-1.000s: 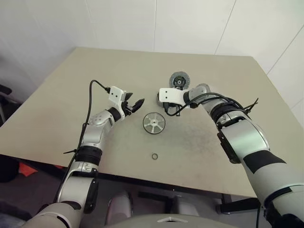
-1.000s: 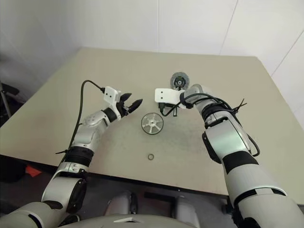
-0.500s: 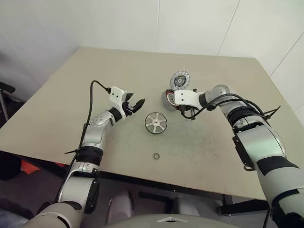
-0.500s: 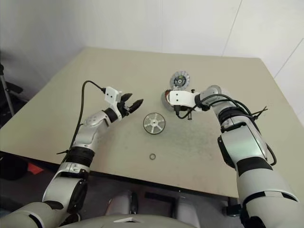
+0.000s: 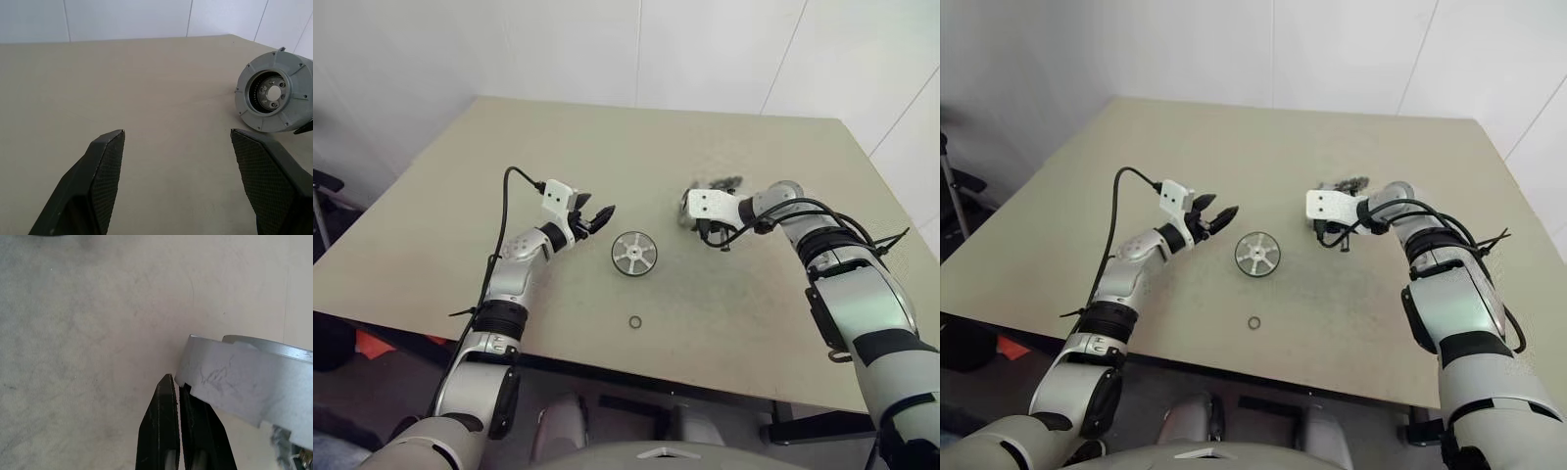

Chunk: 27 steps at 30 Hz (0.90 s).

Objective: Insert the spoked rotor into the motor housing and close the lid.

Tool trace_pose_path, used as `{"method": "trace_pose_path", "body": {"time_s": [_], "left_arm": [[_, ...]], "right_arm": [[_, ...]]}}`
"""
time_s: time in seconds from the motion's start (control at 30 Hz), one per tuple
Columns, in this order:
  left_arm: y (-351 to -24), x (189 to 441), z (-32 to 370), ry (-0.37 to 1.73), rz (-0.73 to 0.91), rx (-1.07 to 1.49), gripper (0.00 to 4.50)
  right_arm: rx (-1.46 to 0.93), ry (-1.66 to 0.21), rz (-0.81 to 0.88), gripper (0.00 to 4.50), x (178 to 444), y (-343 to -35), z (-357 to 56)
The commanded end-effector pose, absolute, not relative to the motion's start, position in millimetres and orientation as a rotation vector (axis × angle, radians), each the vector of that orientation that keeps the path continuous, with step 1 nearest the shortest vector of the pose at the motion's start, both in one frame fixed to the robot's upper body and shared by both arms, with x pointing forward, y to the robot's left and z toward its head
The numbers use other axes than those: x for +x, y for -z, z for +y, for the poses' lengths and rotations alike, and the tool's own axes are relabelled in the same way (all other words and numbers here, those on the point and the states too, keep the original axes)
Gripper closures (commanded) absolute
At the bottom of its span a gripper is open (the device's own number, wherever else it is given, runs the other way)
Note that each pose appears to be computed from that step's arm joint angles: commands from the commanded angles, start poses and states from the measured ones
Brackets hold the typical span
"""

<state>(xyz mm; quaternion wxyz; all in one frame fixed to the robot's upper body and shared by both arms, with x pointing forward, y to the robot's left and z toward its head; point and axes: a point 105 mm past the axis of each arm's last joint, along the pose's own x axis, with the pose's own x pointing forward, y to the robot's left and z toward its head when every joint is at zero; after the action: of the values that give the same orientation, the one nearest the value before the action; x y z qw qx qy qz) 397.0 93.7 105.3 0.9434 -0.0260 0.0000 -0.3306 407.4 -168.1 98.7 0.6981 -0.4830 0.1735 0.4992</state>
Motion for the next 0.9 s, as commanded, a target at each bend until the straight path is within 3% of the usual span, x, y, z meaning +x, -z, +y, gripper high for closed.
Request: {"method": "trace_pose_path", "body": {"time_s": [0.03, 0.9], "left_arm": [[-119, 399, 93, 0.68, -0.052, -0.034, 0.81], [-117, 400, 96, 0.665, -0.053, -0.038, 0.81]], "right_arm": [[-1.082, -1.102, 0.294, 4.37, 415, -120, -155], [-1.177, -1.166, 0.183, 4.37, 416, -133, -124]]}}
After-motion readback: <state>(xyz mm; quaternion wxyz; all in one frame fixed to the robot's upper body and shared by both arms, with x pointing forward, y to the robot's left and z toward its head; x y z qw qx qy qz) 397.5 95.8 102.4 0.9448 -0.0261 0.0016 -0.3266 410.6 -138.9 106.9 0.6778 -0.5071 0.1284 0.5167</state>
